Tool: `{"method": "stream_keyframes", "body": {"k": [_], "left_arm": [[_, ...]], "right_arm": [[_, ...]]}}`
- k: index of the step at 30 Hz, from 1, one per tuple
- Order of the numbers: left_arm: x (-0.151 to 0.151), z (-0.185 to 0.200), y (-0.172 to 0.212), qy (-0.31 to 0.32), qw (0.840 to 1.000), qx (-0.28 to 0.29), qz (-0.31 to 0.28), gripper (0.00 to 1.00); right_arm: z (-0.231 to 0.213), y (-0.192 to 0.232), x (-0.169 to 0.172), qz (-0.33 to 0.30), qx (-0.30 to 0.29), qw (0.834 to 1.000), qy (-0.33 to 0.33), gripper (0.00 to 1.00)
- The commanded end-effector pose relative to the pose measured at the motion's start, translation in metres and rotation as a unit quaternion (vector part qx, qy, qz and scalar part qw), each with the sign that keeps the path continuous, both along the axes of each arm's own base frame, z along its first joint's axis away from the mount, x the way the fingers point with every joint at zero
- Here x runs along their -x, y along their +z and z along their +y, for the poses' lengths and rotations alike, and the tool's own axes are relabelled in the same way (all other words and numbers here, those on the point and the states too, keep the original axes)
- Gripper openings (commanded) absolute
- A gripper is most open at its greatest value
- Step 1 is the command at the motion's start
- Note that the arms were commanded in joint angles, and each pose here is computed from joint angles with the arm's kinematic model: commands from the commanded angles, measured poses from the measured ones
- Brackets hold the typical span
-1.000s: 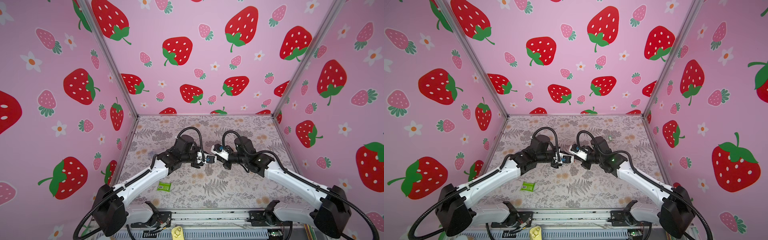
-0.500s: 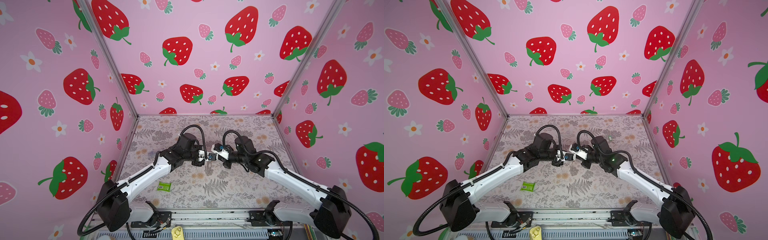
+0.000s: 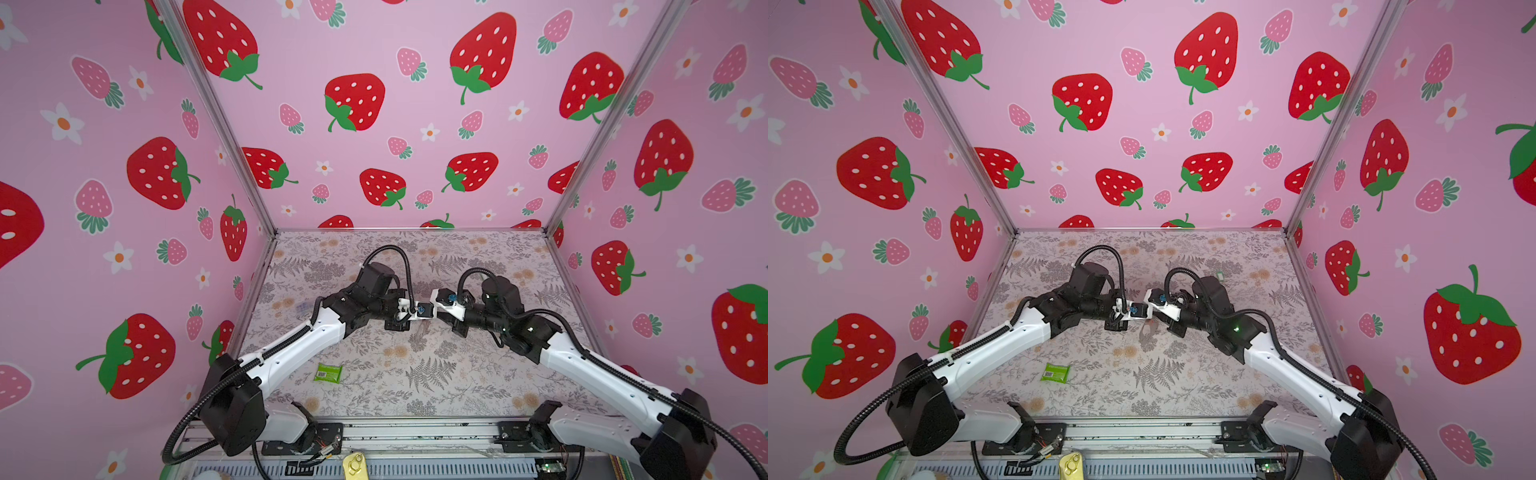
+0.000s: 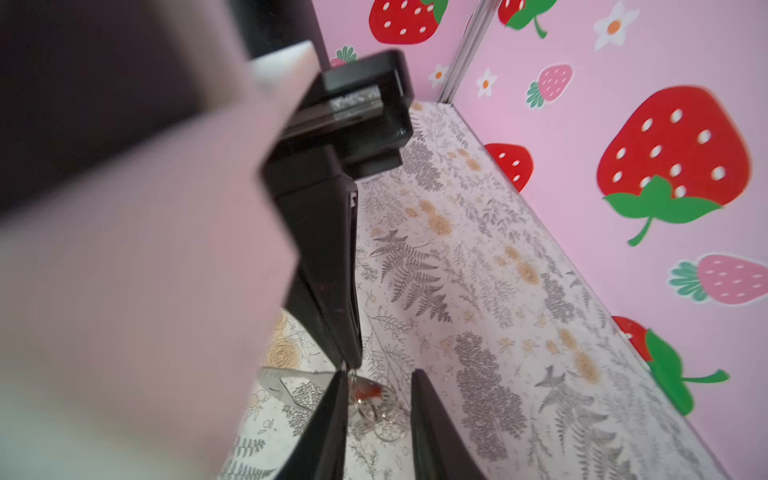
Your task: Put the keys on the keyring
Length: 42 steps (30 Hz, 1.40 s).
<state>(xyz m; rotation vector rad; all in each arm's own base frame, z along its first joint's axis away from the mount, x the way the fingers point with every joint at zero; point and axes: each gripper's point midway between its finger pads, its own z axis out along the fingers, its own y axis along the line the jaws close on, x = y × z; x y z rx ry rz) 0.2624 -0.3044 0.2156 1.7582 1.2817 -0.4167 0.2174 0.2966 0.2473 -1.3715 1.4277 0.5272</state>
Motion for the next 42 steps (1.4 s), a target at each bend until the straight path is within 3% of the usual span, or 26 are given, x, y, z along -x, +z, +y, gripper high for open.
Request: {"method": "stream_keyframes", "body": {"k": [1, 12, 23, 29, 42], "left_arm": [[0.006, -0.004, 0.04, -0.029, 0.995, 0.091, 0.033, 0.0], [-0.004, -0.006, 0.07, -0.009, 0.976, 0.192, 0.107, 0.0], [-0.011, -0.01, 0.084, 0.011, 0.963, 0.236, 0.133, 0.0], [-0.01, -0.011, 0.085, 0.006, 0.96, 0.243, 0.136, 0.0], [-0.014, -0.013, 0.088, 0.009, 0.958, 0.249, 0.14, 0.0]], "right_arm": [[-0.015, 0.017, -0.008, -0.044, -0.031, 0.998, -0.034, 0.32], [-0.009, 0.01, -0.006, 0.009, -0.102, 0.994, -0.038, 0.39], [-0.005, 0.024, -0.024, -0.006, -0.137, 0.988, -0.07, 0.43], [-0.003, 0.025, -0.032, -0.011, -0.134, 0.987, -0.083, 0.38], [0.001, 0.037, -0.033, -0.027, -0.153, 0.985, -0.073, 0.19]]}}
